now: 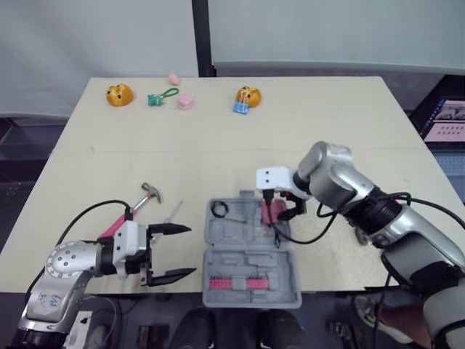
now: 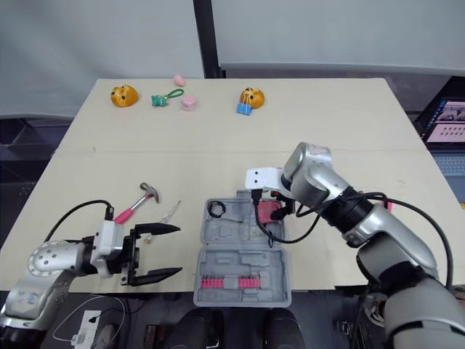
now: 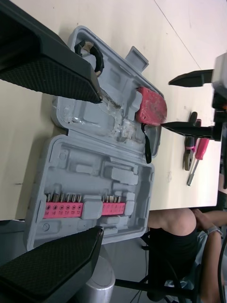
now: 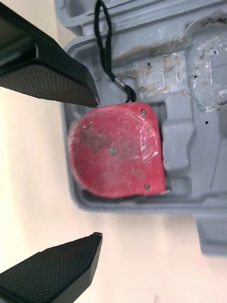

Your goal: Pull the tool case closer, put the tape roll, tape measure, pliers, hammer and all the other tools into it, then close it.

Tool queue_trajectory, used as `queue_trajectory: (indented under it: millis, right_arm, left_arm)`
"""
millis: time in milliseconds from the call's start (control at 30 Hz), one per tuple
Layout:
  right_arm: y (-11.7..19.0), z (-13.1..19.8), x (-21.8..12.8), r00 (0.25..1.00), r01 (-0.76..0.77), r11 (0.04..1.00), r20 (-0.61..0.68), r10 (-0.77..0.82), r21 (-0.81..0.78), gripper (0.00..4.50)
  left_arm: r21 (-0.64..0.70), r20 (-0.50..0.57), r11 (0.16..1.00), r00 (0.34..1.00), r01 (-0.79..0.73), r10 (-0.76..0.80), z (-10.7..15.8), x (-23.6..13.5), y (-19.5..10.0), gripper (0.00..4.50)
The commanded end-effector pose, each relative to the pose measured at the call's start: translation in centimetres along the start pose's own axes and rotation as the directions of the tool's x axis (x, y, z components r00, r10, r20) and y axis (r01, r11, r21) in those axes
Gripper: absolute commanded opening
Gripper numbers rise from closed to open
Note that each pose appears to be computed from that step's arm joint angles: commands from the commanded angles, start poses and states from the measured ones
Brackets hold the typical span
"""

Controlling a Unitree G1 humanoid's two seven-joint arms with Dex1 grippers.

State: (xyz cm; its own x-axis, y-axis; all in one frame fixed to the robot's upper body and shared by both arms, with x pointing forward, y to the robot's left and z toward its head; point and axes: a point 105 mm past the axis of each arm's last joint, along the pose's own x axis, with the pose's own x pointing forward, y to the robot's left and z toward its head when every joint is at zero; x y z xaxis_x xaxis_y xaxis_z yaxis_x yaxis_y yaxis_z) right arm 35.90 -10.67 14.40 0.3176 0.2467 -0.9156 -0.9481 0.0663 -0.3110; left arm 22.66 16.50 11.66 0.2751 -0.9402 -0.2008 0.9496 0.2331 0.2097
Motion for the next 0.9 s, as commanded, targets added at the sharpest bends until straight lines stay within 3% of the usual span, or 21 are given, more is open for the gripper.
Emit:
queue_trajectory:
  millis: [33,267,433,533,633,733,900]
  right_arm:
    - [-0.5,-0.1,-2.4,0.995,0.06,0.998,0.078,-0.061,0.017,4.47]
    - [-0.3,-1.9,-3.5,0.951,0.155,0.973,0.242,-0.194,0.169,4.47]
    - [0.6,-1.6,-4.2,0.826,0.165,0.951,0.49,-0.278,0.262,4.47]
    - [1.1,-2.1,-4.0,0.782,0.142,0.93,0.537,-0.316,0.34,4.47]
    - [1.5,-2.5,-3.6,0.749,0.126,0.912,0.565,-0.346,0.391,3.63]
    - [1.5,-2.5,-3.5,0.696,0.128,0.888,0.598,-0.398,0.442,2.12]
    - [2.0,-3.0,-2.5,0.679,0.125,0.87,0.598,-0.426,0.478,2.12]
  left_arm:
    - [0.027,0.019,1.0,1.0,-0.005,0.004,0.6,-0.1,0.2,4.5]
    - [0.034,0.026,0.999,1.0,-0.008,0.007,0.8,-0.1,0.2,4.5]
    - [0.028,0.052,1.0,0.999,-0.013,0.012,1.2,-0.2,0.5,4.5]
    - [0.03,0.045,0.999,0.999,-0.015,0.014,1.2,-0.4,0.6,4.5]
    - [0.033,0.036,0.999,0.999,-0.015,0.014,1.2,-0.5,0.6,4.5]
    - [0.033,0.034,0.999,0.999,-0.015,0.014,1.2,-0.5,0.6,4.5]
    - [0.033,0.031,0.999,0.999,-0.013,0.012,1.2,-0.5,0.5,4.5]
